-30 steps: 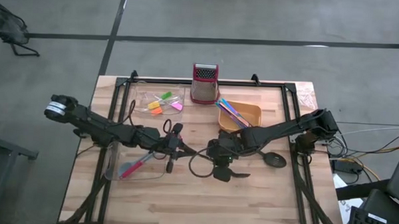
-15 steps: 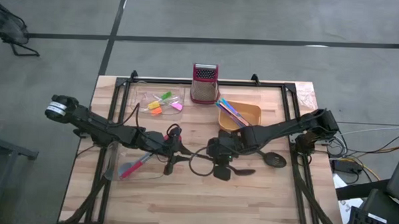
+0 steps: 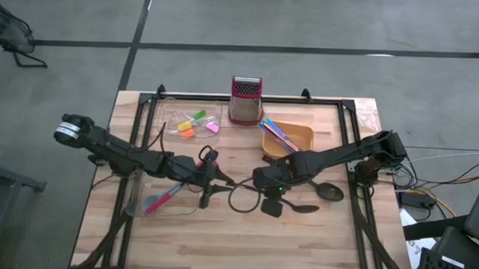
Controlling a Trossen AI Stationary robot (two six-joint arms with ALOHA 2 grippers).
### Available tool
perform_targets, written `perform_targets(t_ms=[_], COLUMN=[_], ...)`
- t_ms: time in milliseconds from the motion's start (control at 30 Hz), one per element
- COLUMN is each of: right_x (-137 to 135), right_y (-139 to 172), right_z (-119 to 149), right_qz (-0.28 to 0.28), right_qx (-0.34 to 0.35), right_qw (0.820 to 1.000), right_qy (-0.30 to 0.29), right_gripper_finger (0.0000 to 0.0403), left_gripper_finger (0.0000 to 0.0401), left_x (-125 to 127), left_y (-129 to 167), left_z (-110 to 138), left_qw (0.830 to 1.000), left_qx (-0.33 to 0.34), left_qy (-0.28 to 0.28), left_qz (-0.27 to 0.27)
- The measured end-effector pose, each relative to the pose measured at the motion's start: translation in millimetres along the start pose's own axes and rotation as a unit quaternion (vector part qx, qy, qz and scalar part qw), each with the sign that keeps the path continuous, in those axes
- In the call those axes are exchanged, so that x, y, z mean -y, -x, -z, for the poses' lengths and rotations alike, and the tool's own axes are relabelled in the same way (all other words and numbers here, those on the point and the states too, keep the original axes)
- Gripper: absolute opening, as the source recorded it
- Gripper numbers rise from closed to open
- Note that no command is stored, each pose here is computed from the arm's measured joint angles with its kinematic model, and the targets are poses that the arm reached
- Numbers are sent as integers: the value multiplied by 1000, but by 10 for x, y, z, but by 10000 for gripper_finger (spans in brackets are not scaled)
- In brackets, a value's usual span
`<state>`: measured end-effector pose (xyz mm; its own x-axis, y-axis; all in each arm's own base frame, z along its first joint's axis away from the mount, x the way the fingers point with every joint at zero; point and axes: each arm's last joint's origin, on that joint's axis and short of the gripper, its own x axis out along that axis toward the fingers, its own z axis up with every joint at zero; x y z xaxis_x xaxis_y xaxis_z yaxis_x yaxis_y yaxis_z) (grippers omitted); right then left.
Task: Pick & Place Kitchen Items
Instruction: Put the top black spoon into the bottom transparent bin
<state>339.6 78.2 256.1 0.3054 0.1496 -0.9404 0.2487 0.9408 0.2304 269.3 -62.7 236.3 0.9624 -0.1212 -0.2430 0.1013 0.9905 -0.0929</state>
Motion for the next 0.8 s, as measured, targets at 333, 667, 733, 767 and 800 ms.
perform_targets(t_ms=[333,667,733,767,800], right_x=[29,13,14,14,14], right_y=[1,37,39,39,38], right_z=[-50,-75,-77,-77,-77], right_qz=[-5,-7,-7,-7,-8], right_qx=[14,21,22,22,21], right_qw=[1000,1000,1000,1000,1000], right_qy=[-3,7,7,7,8], right_gripper_finger=[22,22,22,22,22], left_gripper_finger=[146,137,125,116,106], left_x=[-36,-37,-36,-34,-35], left_y=[-24,-32,-31,-31,-31], left_z=[36,30,30,32,33], left_qw=[1000,1000,1000,1000,1000], left_qx=[-16,-10,-10,-11,-12], left_qy=[5,5,5,6,5], left_qz=[-8,-11,-8,-6,-5])
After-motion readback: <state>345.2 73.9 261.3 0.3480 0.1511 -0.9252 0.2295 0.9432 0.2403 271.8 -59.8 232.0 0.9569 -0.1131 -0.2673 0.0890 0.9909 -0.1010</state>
